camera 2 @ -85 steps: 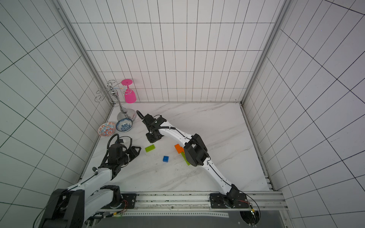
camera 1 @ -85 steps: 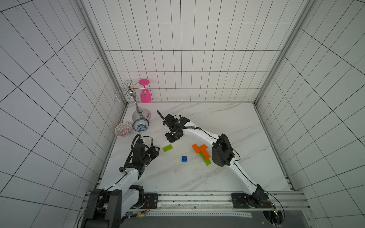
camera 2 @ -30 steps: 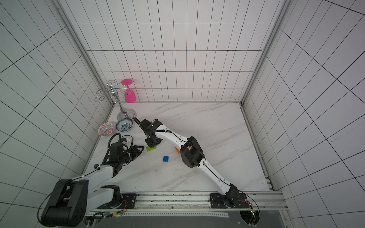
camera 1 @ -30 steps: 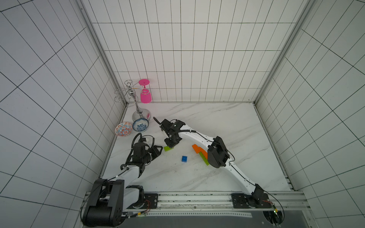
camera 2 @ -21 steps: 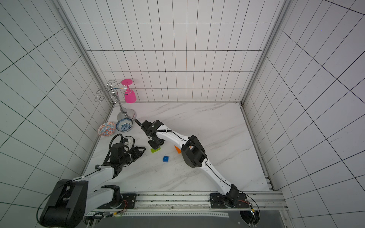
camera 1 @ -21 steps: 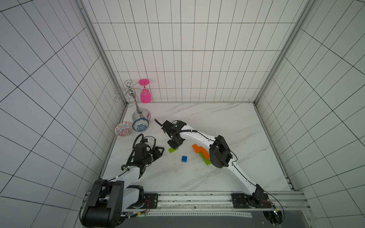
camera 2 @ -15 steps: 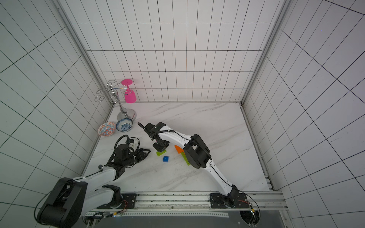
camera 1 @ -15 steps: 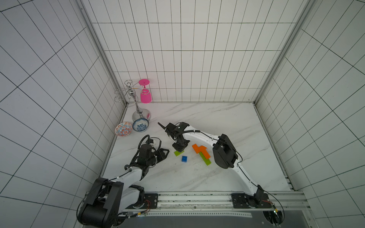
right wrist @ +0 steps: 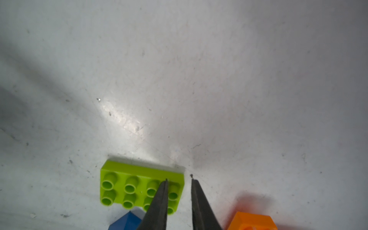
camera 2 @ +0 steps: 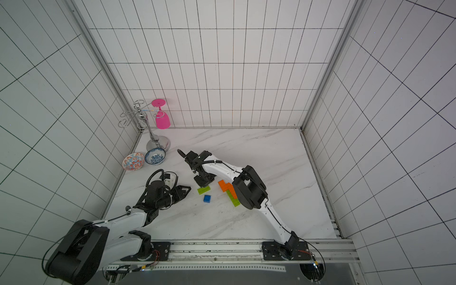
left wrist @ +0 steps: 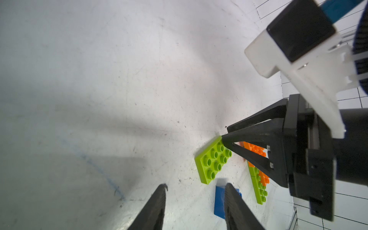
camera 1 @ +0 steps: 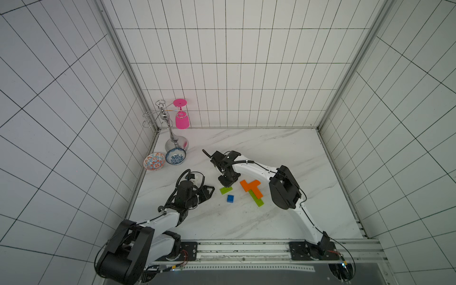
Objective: Assemble a small pinwheel with lego
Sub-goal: Move the lego brick at the center of the board, then pick up the lego brick from the center of the board, then assemble the lego brick with the lego brick, then adjust the lego brick at the center of the board.
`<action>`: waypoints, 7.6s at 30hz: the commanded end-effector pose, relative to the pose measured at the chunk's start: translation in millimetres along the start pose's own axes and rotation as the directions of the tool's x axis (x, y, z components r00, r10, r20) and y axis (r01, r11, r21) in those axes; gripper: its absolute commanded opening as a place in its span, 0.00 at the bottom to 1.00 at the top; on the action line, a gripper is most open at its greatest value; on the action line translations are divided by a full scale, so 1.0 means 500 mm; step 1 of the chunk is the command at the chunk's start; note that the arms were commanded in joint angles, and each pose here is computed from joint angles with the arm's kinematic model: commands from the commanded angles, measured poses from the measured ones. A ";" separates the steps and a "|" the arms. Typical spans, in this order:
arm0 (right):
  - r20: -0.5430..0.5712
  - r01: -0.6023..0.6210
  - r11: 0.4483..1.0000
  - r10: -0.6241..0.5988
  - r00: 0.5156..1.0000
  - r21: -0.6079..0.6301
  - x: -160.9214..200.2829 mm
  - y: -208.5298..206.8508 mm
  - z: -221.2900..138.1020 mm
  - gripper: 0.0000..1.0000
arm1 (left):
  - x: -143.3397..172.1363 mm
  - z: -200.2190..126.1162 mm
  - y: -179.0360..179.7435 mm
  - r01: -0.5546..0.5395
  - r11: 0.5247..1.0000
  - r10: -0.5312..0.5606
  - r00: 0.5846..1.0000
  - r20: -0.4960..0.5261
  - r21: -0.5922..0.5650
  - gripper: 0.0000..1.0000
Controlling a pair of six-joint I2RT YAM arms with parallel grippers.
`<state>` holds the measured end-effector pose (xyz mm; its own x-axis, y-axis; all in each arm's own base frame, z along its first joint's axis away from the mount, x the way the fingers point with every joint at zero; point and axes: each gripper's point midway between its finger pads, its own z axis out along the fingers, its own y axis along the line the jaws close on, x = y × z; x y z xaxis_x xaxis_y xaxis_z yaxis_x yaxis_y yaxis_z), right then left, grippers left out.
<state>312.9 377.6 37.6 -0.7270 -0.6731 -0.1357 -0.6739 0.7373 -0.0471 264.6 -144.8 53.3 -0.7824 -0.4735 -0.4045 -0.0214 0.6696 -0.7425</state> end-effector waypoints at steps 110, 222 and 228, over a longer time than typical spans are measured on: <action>-0.039 -0.147 0.988 0.149 0.988 0.050 0.234 -0.109 -0.056 0.11 | 0.124 0.014 -0.185 -0.244 0.950 0.266 0.960 -0.093 0.197 0.54; 0.110 -0.213 0.977 0.212 0.971 0.002 0.221 -0.111 -0.119 0.17 | 0.095 0.001 -0.173 -0.334 0.935 0.344 0.936 -0.076 0.117 0.52; 0.078 -0.292 0.955 0.295 0.952 -0.041 0.259 -0.152 -0.100 0.12 | 0.121 0.048 -0.239 -0.394 0.903 0.416 0.902 -0.116 0.168 0.40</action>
<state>271.7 241.2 86.0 -0.8594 -0.4384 -0.2633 -0.4587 0.8884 0.0178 225.4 -252.1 93.0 -0.8179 -0.0954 -0.5674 0.3467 0.7054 -0.6183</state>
